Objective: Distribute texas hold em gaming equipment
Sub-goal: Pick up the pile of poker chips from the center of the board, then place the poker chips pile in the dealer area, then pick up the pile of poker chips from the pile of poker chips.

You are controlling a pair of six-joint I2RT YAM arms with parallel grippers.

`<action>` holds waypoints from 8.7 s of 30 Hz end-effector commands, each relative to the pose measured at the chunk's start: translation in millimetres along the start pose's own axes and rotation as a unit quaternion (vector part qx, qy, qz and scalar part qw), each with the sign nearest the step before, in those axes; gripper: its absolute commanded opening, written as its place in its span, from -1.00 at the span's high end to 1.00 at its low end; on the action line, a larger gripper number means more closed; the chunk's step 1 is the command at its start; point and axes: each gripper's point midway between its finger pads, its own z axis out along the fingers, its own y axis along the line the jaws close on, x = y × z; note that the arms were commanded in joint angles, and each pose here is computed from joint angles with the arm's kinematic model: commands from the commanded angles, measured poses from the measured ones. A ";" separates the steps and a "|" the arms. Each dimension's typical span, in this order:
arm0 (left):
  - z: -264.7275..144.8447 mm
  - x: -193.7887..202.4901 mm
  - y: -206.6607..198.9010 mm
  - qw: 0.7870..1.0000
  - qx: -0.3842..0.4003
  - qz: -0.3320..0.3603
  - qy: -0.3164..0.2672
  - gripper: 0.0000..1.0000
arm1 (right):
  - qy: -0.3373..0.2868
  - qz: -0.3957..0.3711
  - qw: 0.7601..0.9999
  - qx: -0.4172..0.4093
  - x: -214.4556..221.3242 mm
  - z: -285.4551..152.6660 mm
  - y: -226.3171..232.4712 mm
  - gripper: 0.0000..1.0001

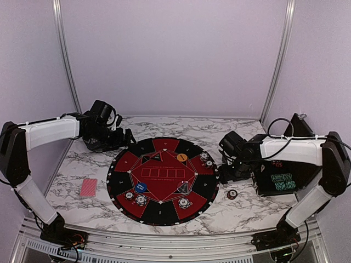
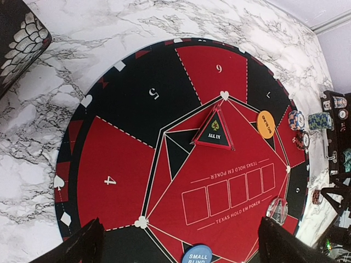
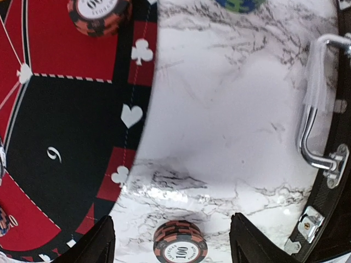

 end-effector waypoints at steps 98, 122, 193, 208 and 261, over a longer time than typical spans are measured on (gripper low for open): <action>-4.1 -2.5 -4.9 1.000 0.014 0.000 -0.003 -0.98 | 0.019 -0.131 0.989 -0.060 30.0 8.8 156.4 0.44; -3.0 -2.8 -4.7 1.000 0.014 0.000 -0.002 -0.98 | 0.025 -0.132 0.989 -0.060 33.6 14.6 157.5 0.26; -3.7 -2.9 -5.9 1.000 0.016 -0.002 -0.002 -0.98 | -0.014 -0.125 0.991 -0.046 7.3 -21.7 149.1 0.08; -5.1 -3.8 -6.5 1.000 0.017 0.000 -0.005 -0.98 | -0.074 -0.071 0.995 -0.002 -52.5 -48.6 82.4 0.04; -5.3 -1.8 -6.1 1.000 0.017 0.000 -0.003 -0.98 | -0.077 0.016 0.996 0.033 -163.6 30.4 -51.2 -0.23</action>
